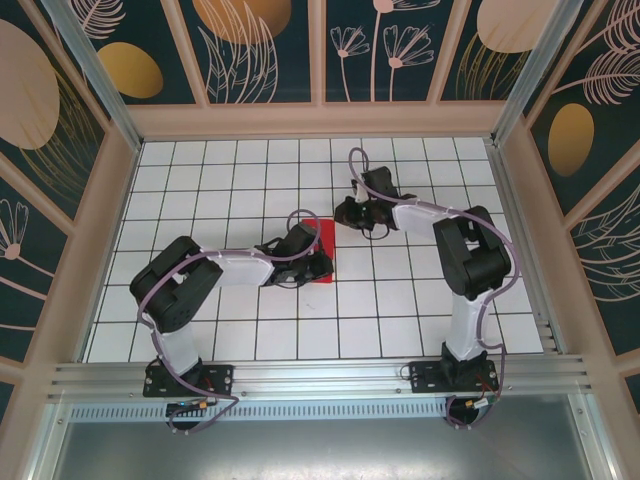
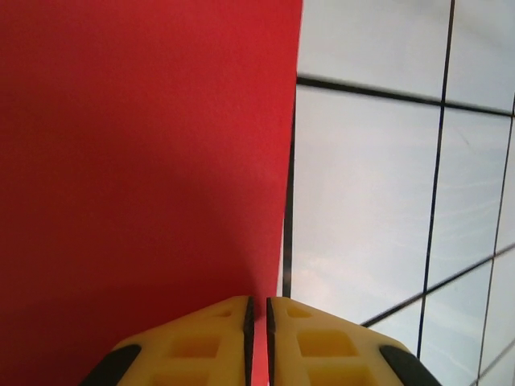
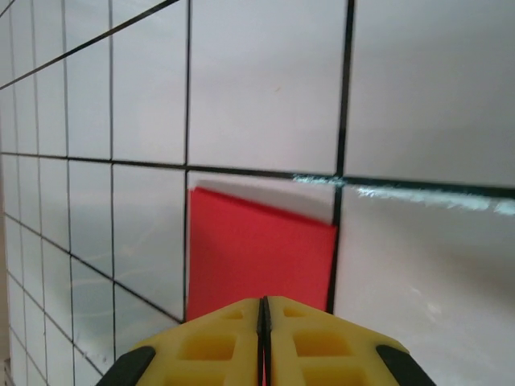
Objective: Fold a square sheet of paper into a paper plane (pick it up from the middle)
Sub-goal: First fold in half a square sheet of paper at the center of the table.
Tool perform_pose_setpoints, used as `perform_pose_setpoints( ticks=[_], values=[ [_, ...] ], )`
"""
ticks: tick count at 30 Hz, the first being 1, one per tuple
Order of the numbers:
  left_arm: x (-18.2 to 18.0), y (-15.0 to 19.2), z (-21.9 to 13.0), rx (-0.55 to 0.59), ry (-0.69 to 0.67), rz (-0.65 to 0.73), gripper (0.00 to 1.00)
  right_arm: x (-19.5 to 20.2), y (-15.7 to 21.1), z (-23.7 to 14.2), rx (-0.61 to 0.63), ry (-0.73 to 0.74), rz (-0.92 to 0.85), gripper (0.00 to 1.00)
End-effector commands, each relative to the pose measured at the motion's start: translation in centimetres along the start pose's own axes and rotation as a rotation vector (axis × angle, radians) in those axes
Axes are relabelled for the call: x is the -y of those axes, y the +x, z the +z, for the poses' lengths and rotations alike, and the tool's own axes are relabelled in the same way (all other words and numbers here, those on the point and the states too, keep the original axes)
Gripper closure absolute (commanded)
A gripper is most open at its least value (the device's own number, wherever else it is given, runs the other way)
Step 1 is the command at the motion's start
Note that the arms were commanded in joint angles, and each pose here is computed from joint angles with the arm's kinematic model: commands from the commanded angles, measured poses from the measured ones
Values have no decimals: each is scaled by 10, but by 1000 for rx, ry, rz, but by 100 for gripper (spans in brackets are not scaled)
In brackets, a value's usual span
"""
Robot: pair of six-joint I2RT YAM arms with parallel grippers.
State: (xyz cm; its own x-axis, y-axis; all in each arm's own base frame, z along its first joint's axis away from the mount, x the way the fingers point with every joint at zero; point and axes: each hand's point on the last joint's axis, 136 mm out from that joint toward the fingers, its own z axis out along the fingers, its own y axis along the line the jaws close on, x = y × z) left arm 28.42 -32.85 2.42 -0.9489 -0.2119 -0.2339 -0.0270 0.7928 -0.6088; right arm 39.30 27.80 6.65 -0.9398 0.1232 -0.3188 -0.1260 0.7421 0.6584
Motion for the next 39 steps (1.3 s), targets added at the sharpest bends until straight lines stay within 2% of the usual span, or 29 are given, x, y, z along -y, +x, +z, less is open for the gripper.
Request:
perform_pose_setpoints(
  ticks=[1,7,17,29,39],
  values=[
    [8,-31,-20,127,-78,45,83,-10,33,-1,-59,-47,-3,88],
    [-17,-45,-22,169,-153,17,85,-16,72,2,-131,-68,22,88],
    [-51,-34,-17,155,-201,-42,88,-15,119,4,-233,-58,38,89],
    [-65,-20,-7,111,-212,-75,89,2,163,-5,-334,2,57,90],
    [-68,-18,-8,110,-214,-80,89,21,185,-13,-373,78,57,90]
  ],
)
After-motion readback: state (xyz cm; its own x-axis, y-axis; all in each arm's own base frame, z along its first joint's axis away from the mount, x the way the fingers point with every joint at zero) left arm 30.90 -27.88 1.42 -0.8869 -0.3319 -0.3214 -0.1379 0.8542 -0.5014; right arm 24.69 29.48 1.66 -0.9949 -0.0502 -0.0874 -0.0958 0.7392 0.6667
